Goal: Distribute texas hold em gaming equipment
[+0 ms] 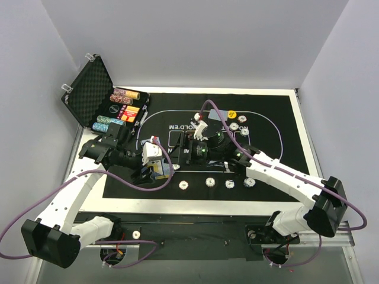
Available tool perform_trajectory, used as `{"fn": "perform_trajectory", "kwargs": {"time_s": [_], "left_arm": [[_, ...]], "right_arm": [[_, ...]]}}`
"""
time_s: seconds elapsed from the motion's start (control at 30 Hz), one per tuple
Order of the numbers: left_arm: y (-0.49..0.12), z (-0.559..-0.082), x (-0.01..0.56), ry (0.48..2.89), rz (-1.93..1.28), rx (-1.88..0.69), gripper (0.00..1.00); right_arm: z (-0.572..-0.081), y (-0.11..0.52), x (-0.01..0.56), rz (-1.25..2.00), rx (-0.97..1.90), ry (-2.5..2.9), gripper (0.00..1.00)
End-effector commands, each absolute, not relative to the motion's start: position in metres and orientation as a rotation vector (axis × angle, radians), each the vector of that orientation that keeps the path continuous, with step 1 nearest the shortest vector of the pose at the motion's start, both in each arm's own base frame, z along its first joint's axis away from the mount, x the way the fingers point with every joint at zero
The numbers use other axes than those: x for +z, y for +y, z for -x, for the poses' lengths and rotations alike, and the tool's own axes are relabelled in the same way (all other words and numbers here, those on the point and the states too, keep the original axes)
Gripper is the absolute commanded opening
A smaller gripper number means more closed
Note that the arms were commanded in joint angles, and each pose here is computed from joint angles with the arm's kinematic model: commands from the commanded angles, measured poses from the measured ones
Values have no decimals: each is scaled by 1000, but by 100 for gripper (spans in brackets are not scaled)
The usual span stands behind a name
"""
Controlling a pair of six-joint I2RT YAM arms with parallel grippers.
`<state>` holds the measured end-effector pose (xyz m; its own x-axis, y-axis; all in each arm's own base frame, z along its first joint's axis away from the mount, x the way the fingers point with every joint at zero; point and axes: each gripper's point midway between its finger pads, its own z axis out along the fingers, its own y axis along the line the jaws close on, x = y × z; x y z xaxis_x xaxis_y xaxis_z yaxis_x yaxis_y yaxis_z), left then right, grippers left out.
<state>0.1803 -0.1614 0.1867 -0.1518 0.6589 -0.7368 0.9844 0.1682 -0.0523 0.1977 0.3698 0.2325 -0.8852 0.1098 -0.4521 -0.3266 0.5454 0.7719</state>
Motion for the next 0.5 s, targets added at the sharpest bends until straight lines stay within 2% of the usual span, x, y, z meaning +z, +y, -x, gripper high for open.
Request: {"fn": "perform_trajectory", "kwargs": {"time_s": [0.0,0.13,0.47], "left_arm": [[-169,-180,200,1808,-1526,-770,0],[-169,-180,202,1806,-1526,-769,0],[-170,-180,207,1797,-1522,-774,0]], "right_arm": [[-195,378,222,191,1298,2349,72],[-197,378,209,192,1262,2376,68],[-205,382,203,151,1284,2375,45]]}}
